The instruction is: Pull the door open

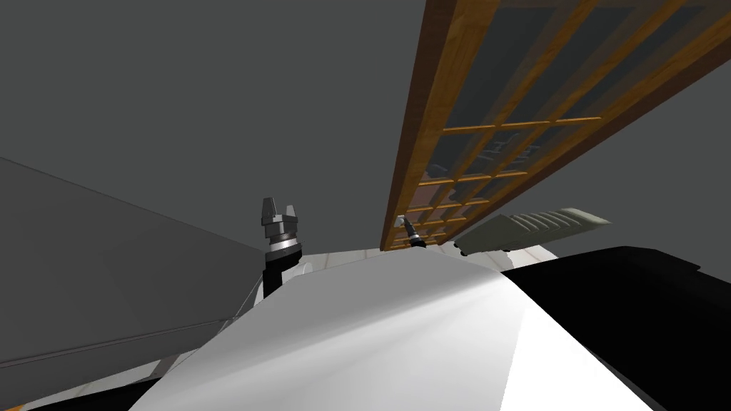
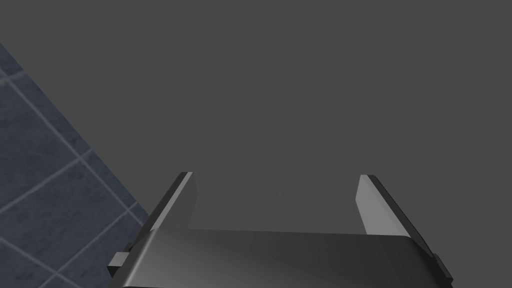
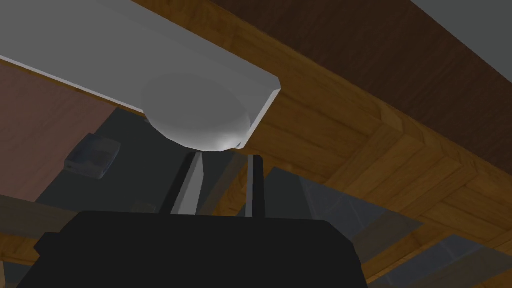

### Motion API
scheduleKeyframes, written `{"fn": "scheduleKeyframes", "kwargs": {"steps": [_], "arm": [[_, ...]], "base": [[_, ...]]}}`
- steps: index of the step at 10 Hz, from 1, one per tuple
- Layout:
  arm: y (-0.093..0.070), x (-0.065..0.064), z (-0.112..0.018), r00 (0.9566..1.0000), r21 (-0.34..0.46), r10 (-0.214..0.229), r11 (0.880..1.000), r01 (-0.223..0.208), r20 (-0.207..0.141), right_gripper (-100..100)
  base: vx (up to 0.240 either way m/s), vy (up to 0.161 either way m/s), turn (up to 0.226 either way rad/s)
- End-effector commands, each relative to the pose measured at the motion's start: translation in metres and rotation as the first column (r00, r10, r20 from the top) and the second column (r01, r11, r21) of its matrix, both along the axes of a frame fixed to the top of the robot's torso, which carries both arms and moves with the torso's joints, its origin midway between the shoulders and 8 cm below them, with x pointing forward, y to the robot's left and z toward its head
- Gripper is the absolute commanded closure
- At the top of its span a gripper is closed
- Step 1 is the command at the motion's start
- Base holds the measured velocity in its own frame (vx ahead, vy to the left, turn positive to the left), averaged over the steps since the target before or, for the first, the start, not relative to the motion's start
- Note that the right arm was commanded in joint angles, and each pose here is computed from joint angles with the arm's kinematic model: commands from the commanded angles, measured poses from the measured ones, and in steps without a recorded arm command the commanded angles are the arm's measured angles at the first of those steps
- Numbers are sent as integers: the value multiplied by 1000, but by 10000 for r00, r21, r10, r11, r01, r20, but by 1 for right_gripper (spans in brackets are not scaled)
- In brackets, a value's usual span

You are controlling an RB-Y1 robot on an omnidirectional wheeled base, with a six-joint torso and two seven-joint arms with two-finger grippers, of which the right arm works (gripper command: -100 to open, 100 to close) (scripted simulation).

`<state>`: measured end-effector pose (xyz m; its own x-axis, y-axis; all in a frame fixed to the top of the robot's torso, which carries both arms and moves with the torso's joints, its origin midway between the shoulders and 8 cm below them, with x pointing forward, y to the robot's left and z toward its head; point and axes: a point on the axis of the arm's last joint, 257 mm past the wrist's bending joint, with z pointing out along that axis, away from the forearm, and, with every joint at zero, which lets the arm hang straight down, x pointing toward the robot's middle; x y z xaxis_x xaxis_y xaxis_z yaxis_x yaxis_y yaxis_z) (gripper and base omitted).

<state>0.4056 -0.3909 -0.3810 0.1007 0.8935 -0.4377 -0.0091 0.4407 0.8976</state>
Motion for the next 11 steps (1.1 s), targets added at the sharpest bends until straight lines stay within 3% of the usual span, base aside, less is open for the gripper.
{"fn": "scheduleKeyframes", "kwargs": {"steps": [1,6,8,9,11], "arm": [[1,-3,-3,9999,-488,35,9988,-40,-97,-100],[-1,-8,-4,9997,-1891,74,9819,-119,-242,-100],[-2,-12,-6,9994,-2677,101,9633,-185,-325,-100],[-2,-12,-6,9994,-2792,92,9601,-182,-333,-100],[-3,-16,-7,9990,-3557,125,9342,-265,-418,-100]], "base": [[-15,21,-42],[-7,31,-33],[-17,11,-41],[-16,19,-22],[-15,22,-48]]}}
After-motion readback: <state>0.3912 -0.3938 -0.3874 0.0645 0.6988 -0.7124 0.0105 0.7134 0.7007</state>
